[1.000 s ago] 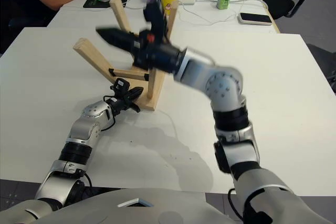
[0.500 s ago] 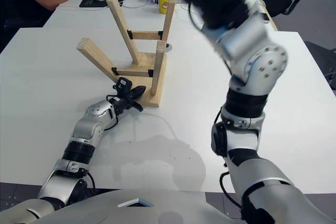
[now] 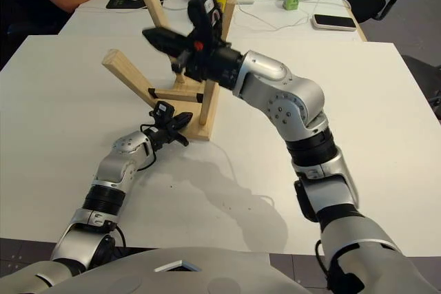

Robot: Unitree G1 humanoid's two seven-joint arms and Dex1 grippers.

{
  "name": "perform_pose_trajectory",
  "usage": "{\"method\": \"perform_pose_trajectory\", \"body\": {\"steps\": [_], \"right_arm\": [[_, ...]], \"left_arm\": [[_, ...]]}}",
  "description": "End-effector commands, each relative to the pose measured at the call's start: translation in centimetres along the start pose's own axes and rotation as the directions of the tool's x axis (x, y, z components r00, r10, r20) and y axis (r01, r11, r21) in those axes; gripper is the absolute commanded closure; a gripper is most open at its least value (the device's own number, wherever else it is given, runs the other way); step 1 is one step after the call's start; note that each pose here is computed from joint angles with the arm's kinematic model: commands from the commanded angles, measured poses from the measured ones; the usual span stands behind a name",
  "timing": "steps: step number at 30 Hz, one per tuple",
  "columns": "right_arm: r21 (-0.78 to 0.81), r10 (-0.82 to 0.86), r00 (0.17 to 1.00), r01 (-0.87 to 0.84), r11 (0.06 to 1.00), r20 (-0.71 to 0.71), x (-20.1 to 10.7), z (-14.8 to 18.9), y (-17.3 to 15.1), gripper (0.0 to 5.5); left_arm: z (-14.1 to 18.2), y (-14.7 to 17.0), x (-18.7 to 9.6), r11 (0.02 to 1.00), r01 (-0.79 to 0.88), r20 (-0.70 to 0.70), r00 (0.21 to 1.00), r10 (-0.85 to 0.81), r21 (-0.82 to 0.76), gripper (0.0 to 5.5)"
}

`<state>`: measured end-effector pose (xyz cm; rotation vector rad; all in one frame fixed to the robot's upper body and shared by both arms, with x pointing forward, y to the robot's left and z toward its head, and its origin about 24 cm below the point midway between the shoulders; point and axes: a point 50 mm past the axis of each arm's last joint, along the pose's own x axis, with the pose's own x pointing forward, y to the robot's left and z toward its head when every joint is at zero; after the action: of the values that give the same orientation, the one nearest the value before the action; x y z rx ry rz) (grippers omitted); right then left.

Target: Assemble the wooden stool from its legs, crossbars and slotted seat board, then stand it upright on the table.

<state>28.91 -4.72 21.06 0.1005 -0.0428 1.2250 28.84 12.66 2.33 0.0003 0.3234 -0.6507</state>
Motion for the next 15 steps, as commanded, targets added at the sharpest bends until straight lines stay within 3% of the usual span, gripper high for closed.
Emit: {"method": "perform_pose_trajectory", "body": {"steps": [1,4,7,10,12,15], "right_arm": [[0.225,-0.033,0.984,0.072,0.972,-0.175,-2.2,-6.6,-0.1,5.49],[0.235,0.008,0.992,-0.037,0.971,0.122,-1.3,-1.8,0.1,5.49],[0.223,0.09,0.926,-0.181,0.958,0.366,-1.9,2.1,0.7,5.49],[0.253,0.104,0.872,-0.25,0.935,0.477,-3.2,3.6,0.8,5.49],[0.297,-0.001,0.827,-0.2,0.934,0.562,-4.5,4.5,-0.3,5.49],[0.346,-0.087,0.803,-0.153,0.926,0.589,-6.8,4.5,-1.4,5.49]], "left_arm": [[-10.8,-0.7,-4.2,0.976,-0.132,-0.448,0.893,0.042,-0.172,5.5],[-10.9,-0.7,-3.9,0.977,-0.126,-0.453,0.891,0.036,-0.17,5.5],[-10.7,-0.7,-3.5,0.98,-0.116,-0.454,0.89,0.028,-0.165,5.5],[-10.7,-0.7,-3.5,0.98,-0.114,-0.454,0.891,0.027,-0.164,5.5],[-10.6,-0.7,-3.5,0.981,-0.111,-0.45,0.893,0.028,-0.161,5.5],[-8.8,-0.7,-3.0,0.992,-0.056,-0.331,0.944,0.016,-0.11,5.5]]}}
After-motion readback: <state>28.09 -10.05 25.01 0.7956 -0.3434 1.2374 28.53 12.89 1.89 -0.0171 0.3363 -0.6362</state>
